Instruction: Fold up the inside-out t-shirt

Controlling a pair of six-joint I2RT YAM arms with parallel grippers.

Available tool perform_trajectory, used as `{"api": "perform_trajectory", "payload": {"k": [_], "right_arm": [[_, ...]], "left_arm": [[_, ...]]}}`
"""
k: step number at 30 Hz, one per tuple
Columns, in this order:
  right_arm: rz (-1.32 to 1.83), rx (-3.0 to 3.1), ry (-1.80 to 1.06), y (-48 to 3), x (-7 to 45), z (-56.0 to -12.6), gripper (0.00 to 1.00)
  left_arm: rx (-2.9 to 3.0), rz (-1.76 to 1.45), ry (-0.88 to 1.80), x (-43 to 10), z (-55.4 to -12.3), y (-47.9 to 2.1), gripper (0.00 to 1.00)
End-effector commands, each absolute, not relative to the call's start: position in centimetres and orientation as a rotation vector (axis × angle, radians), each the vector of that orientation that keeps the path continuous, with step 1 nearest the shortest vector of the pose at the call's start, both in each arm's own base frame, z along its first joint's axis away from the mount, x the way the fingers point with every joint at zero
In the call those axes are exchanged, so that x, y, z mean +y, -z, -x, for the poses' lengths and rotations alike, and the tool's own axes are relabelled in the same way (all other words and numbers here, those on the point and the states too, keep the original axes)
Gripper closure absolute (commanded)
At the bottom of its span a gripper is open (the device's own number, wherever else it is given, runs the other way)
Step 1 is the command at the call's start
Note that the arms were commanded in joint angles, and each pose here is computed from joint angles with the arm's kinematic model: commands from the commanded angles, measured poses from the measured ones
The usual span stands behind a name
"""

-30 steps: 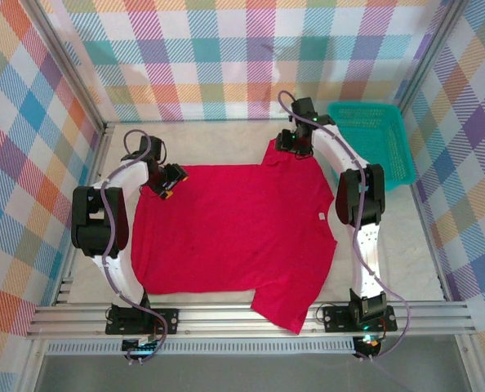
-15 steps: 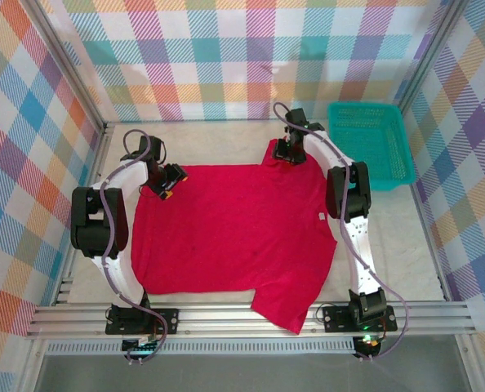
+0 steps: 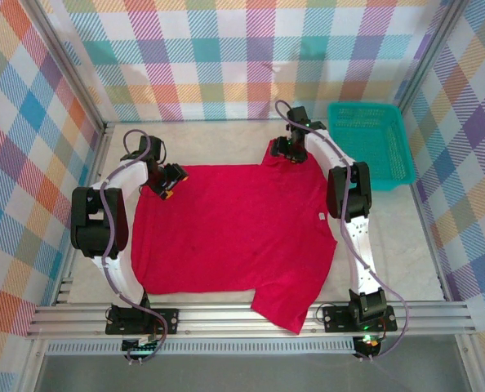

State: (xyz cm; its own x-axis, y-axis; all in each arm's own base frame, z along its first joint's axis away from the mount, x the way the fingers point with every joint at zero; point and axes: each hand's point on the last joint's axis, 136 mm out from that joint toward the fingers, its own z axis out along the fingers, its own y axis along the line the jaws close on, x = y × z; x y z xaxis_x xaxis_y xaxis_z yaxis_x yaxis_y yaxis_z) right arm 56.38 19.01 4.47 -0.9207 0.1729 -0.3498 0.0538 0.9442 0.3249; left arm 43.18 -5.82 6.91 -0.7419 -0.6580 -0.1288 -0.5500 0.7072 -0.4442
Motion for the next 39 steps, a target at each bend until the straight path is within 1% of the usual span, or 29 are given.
{"api": "perform_trajectory", "payload": {"k": [1,2,4,7,8,10,12,13,14,17,22,27,31,32,33,34,35,37,38,39], "right_arm": [[-0.177,2.718,-0.456,-4.1,19.0,-57.0,0.34],[-0.178,2.714,-0.467,-4.2,19.1,-57.1,0.36],[-0.181,2.71,-0.495,-4.2,19.5,-57.1,0.46],[-0.189,2.705,-0.526,-4.4,19.8,-57.2,0.57],[-0.19,2.701,-0.532,-4.6,19.9,-57.3,0.58],[-0.19,2.695,-0.532,-4.9,19.8,-57.3,0.7],[-0.191,2.687,-0.524,-5.5,19.7,-57.4,0.86],[-0.189,2.683,-0.52,-5.9,19.7,-57.3,0.9],[-0.19,2.677,-0.514,-6.3,19.6,-57.3,0.91],[-0.176,2.65,-0.507,-8.2,19.6,-57.3,0.92],[-0.161,2.611,-0.538,-10.3,20.4,-57.9,0.9],[-0.181,2.597,-0.595,-10.2,21.5,-59.0,0.85],[-0.201,2.56,-0.698,-9.3,23.0,-60.6,0.83],[-0.204,2.551,-0.725,-9.1,23.4,-60.9,0.81],[-0.202,2.54,-0.754,-9.2,23.7,-61.2,0.77],[-0.195,2.532,-0.784,-9.3,24.1,-61.4,0.67],[-0.187,2.521,-0.807,-9.6,24.3,-61.6,0.65],[-0.19,2.516,-0.86,-10.4,24.3,-61.5,0.64],[-0.196,2.523,-0.866,-11.0,23.9,-61.2,0.61],[-0.196,2.531,-0.857,-11.5,23.6,-60.8,0.56]], "left_arm": [[2.632,0.946,0.581,-5.8,-43.3,-7.2,0.33],[2.634,0.947,0.581,-5.9,-43.3,-7.1,0.33],[2.632,0.947,0.579,-5.8,-43.3,-7.2,0.33],[2.632,0.947,0.579,-5.8,-43.3,-7.2,0.33],[2.633,0.943,0.578,-5.9,-43.3,-7.3,0.34],[2.633,0.942,0.575,-5.8,-43.3,-7.4,0.34],[2.631,0.94,0.575,-5.8,-43.3,-7.5,0.34],[2.63,0.94,0.573,-5.7,-43.3,-7.5,0.34],[2.63,0.94,0.573,-5.7,-43.3,-7.5,0.33],[2.629,0.938,0.576,-5.8,-43.4,-7.6,0.33],[2.629,0.942,0.571,-5.7,-43.4,-7.5,0.33],[2.627,0.946,0.572,-5.8,-43.2,-7.7,0.33],[2.616,0.952,0.574,-5.7,-43.0,-8.0,0.33],[2.617,0.952,0.571,-5.7,-42.9,-8.0,0.33],[2.62,0.95,0.567,-5.7,-42.8,-8.0,0.33],[2.624,0.95,0.561,-5.6,-42.7,-8.0,0.33],[2.629,0.949,0.55,-5.5,-42.5,-8.0,0.33],[2.638,0.943,0.523,-5.1,-42.2,-8.1,0.33],[2.637,0.944,0.511,-4.9,-42.1,-8.3,0.33],[2.634,0.946,0.506,-4.7,-42.0,-8.5,0.33]]}}
